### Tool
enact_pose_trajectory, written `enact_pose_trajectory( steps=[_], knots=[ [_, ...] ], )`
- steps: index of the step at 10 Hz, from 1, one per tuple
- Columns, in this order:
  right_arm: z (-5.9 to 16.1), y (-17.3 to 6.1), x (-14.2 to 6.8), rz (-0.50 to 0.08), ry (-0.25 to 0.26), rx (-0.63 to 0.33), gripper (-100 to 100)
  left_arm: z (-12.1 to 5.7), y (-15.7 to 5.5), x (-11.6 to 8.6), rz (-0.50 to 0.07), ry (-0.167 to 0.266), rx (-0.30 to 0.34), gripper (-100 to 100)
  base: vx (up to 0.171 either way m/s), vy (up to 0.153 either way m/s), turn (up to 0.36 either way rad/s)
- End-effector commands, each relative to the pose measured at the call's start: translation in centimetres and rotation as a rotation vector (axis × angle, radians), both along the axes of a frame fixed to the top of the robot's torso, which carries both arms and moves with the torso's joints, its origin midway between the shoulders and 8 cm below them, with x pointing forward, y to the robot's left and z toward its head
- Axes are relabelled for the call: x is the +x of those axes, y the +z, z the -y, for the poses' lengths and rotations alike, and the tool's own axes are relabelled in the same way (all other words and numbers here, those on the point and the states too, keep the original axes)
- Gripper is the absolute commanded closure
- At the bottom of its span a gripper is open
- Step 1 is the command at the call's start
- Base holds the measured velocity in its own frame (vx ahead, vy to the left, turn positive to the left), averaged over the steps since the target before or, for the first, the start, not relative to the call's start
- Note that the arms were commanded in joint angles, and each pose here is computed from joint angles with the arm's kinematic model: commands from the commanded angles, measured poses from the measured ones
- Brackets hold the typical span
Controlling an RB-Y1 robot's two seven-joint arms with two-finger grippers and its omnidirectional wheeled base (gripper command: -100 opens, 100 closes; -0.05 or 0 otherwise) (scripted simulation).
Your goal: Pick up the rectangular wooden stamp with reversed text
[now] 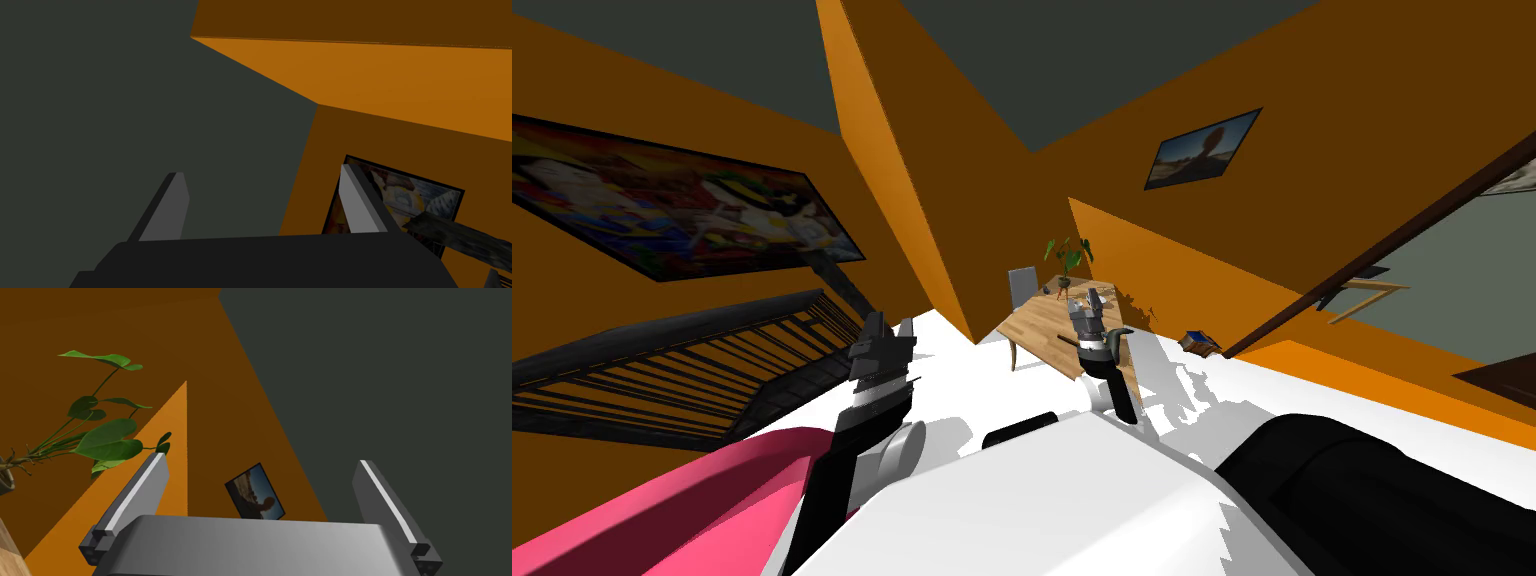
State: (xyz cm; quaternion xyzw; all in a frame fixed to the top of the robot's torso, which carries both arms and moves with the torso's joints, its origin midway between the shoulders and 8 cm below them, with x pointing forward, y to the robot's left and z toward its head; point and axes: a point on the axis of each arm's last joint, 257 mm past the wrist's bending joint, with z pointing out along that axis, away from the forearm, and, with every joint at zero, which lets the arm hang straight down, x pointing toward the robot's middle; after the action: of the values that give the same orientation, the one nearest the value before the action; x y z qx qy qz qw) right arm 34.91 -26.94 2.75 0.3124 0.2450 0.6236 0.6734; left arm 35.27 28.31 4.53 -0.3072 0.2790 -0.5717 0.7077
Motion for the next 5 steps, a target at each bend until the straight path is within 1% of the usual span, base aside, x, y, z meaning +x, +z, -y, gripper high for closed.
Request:
enact_pose_trajectory(
  steps=[1, 3, 5],
  knots=[
    [-0.8, 0.2, 0.0, 0.003, 0.021, -0.041, -100, 0.0, 0.0, 0.0, 0.000, 0.000, 0.000, 0, -0.017, 0.012, 0.020],
    [-2.2, 0.4, 0.0, 0.012, 0.056, -0.104, -100, 0.0, 0.0, 0.0, 0.000, 0.000, 0.000, 0, -0.042, 0.043, 0.032],
    [-3.9, 0.2, 0.1, 0.021, 0.094, -0.173, -100, 0.0, 0.0, 0.0, 0.000, 0.000, 0.000, 0, -0.071, 0.082, 0.043]
  ],
)
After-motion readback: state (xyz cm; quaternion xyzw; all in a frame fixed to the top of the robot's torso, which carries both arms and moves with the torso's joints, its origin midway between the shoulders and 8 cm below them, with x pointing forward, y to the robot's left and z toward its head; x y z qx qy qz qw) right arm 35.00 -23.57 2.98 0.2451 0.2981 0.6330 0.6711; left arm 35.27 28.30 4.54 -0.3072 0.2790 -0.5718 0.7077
